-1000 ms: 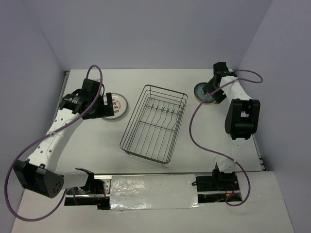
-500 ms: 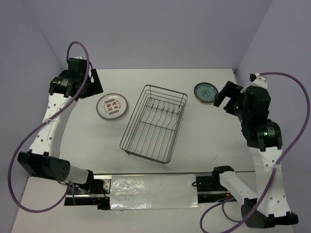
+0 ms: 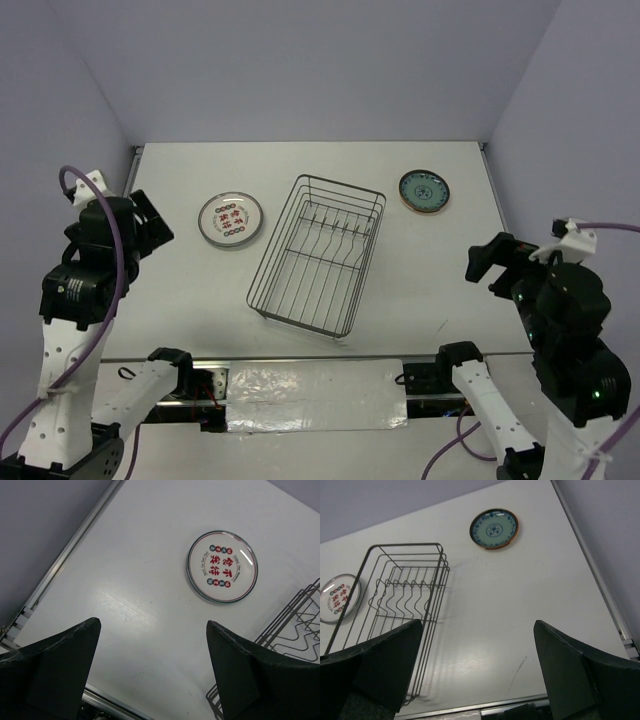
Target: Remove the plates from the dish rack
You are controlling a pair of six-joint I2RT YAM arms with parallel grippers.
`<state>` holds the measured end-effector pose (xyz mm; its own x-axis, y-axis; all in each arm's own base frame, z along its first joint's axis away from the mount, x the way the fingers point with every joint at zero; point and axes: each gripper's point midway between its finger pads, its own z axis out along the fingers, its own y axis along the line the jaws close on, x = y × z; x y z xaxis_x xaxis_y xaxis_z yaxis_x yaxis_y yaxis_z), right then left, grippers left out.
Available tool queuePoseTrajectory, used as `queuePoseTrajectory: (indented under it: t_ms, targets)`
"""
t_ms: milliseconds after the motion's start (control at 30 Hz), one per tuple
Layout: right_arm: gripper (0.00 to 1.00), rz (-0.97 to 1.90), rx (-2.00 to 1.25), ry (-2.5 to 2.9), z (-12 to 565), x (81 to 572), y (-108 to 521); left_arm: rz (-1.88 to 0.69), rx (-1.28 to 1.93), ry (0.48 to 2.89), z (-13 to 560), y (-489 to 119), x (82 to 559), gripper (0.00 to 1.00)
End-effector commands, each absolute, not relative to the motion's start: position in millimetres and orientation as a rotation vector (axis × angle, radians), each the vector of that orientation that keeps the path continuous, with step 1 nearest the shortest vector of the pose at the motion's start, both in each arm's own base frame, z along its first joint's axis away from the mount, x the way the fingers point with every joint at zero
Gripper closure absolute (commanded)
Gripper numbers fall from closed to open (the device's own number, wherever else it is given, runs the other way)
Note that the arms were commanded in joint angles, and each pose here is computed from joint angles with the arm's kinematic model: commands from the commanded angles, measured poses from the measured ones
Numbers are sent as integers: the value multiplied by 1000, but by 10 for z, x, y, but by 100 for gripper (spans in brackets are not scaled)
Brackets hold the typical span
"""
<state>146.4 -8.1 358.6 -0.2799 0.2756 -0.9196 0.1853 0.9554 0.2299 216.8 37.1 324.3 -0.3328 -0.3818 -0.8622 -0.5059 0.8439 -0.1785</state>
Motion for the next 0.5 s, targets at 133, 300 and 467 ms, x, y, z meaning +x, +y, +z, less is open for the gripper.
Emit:
queuePoseTrajectory:
  t_ms: [133, 300, 467]
  targets:
    - [0, 75, 285, 1880, 3600, 1467, -71, 205, -650, 2036, 2982, 356, 2081, 0]
    - [0, 78, 286, 1880, 3579, 1495, -63, 224, -629, 2047, 2988, 347, 2115, 0]
    - [0, 63, 281, 1885, 3554, 1516, -76, 211, -624, 2040, 3035, 326, 2154, 1]
